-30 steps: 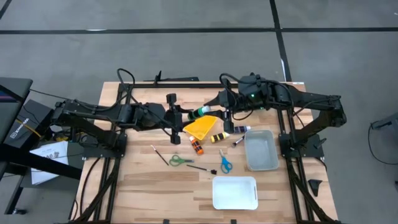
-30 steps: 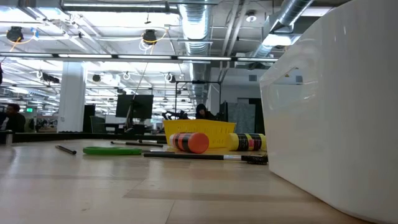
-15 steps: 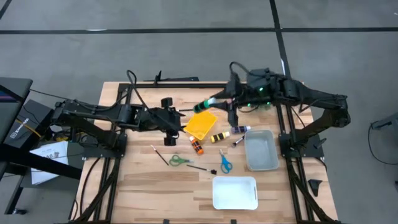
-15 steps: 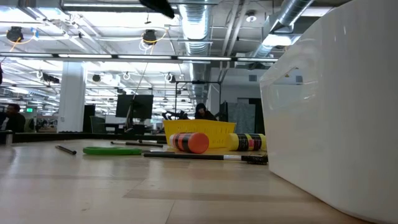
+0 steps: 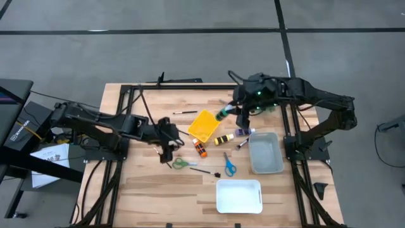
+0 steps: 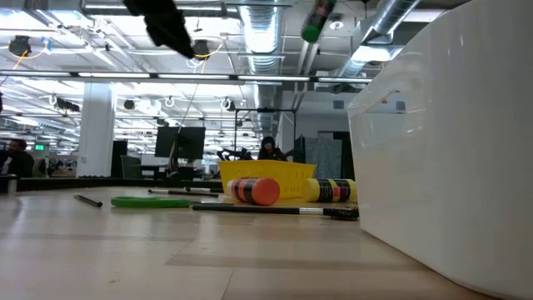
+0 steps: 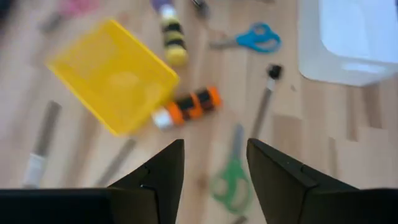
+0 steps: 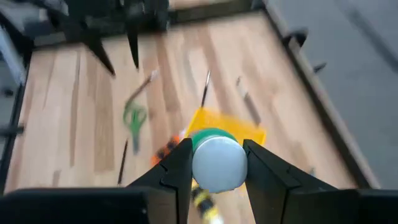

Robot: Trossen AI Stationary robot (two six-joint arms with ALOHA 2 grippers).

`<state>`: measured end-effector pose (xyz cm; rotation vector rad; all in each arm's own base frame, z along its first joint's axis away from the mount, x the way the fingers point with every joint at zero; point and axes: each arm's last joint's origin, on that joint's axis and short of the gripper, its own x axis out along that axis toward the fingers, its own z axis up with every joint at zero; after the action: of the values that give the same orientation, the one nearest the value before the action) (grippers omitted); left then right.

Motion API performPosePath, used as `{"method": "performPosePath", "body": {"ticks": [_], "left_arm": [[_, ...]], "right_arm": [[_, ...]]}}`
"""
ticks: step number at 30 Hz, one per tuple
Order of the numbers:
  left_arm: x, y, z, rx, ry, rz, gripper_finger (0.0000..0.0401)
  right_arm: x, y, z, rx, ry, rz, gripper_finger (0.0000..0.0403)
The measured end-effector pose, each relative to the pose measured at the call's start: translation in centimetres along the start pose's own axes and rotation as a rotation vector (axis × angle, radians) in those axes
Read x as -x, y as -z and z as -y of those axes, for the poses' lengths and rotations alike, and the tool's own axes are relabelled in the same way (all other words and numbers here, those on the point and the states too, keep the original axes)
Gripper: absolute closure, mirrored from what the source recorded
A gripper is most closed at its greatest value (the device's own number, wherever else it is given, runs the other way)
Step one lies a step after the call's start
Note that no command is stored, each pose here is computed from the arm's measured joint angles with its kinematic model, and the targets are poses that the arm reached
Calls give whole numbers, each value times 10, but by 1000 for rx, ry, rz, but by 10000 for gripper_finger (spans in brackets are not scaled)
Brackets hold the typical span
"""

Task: Pick & Place Paint Supplies
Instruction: Put the green paint bottle into the yellow bin

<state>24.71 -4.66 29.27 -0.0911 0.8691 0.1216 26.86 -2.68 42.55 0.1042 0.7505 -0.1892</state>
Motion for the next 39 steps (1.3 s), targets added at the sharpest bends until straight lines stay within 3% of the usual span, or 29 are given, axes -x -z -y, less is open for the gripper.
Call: {"method": "performPosePath", "body": {"ticks": [6, 12, 20, 32, 39], "left_arm": [[-9, 17, 16, 62, 56, -22, 251], [-9, 16, 24, 76, 93, 24, 261], [-9, 16, 24, 78, 91, 32, 275], [-9, 16, 24, 72, 84, 25, 284], [-9, 17, 23, 72, 83, 24, 285]], "right_arm": [[-35, 2, -7, 22, -24, -121, 294], [-88, 0, -7, 68, -29, -206, 294], [-139, -2, -4, 103, -22, -215, 294], [-188, 7, 16, 135, 7, -285, 294], [-196, 9, 34, 148, 51, -267, 294]]}}
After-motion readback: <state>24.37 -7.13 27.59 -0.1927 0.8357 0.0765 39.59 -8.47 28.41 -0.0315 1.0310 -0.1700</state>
